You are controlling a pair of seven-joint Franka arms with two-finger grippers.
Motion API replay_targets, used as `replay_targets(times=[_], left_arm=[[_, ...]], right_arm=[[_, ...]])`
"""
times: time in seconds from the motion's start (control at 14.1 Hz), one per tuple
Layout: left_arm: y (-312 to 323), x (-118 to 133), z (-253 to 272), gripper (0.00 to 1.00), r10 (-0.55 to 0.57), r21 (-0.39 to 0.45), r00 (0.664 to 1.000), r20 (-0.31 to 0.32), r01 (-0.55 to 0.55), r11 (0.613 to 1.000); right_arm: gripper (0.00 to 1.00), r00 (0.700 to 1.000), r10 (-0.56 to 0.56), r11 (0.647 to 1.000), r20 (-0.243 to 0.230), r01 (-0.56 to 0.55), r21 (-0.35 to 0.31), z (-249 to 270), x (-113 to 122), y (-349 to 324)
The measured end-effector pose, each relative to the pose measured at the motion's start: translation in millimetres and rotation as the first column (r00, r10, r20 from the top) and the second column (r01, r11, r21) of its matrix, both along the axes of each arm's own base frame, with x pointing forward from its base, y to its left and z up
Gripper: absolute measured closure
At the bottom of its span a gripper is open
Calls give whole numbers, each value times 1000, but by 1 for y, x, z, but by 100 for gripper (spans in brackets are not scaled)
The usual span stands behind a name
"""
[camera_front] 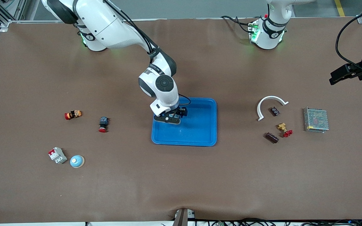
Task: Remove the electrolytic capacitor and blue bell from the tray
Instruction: 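Grasp the second bell with the right gripper and lift it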
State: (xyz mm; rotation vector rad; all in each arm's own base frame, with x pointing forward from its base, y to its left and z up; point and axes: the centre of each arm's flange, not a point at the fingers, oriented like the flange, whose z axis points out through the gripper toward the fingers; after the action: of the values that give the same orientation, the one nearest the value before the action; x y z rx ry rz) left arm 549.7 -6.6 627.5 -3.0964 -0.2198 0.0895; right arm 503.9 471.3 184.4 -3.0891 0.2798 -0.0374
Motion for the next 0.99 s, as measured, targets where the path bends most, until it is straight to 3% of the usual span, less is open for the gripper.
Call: replay_targets(times=[0.35, 0.57, 0.64, 0.71, 0.99], left_arm=[[0, 0, 0, 0, 0, -2, 1000, 0, 0, 1000], [0, 0, 0, 0, 0, -2, 1000, 0, 0, 1000], [0, 0, 0, 0, 0, -2, 1000, 1, 0, 1000], [0, 0, 0, 0, 1, -2, 1000, 2, -1, 1000], [0, 0, 0, 0, 1, -6, 1000, 3, -1, 1000]], right_arm=[[0, 1000, -4, 1000, 0, 4, 0, -3, 0, -1], [12, 1000, -6, 1000, 1, 6, 1, -3, 0, 0], [25, 1000, -6, 1000, 1, 6, 1, -3, 0, 0], [31, 1000, -7, 1000, 2, 7, 1, -3, 0, 0], [31, 1000, -8, 1000, 4, 8, 4, -2, 1, 0]])
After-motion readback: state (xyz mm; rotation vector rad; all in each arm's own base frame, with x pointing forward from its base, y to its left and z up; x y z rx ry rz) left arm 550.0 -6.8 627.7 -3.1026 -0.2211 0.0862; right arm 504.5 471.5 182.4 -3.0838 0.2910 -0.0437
